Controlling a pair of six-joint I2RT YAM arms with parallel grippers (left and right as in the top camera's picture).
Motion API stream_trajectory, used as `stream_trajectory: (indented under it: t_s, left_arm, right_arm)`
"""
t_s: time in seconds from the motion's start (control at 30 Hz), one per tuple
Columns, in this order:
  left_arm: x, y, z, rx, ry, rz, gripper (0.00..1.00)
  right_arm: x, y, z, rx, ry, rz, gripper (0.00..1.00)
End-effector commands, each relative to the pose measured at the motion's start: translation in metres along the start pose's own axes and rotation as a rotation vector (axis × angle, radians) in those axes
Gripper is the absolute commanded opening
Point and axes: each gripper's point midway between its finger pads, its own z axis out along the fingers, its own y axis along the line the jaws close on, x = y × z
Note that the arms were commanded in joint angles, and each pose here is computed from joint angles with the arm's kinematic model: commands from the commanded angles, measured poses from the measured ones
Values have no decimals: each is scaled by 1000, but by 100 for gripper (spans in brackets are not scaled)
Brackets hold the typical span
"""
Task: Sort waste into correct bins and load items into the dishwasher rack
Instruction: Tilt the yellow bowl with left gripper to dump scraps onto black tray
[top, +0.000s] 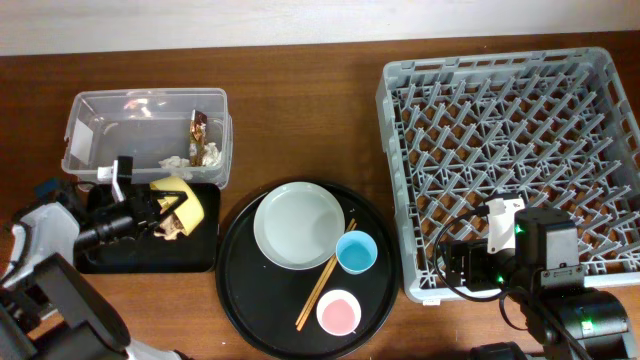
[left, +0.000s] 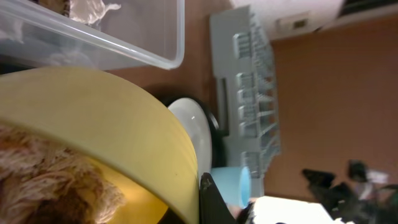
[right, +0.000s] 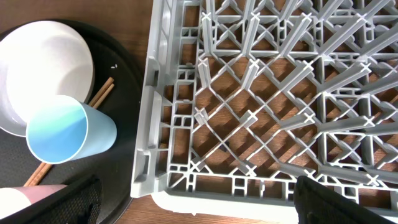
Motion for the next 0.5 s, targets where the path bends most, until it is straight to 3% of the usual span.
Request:
stream_trajectory:
  t_s: [0.0,0.23,0.33,0.47]
  left_arm:
    - [-10,-4,-7,149,-80,-55,0]
    - [-23,-29,-33,339,-199,-222,0]
    - [-25,-28,-42,359,-217,-325,0]
    - [-28,-24,-51,356,-246,-340,0]
  right_arm:
    - [-5,2,-4,-9,-18,7,99]
    - [-5,2,-4,-9,-18,6,99]
    - [-5,2,-4,-9,-18,6,99]
    - [-5,2,-4,-9,-18,6,99]
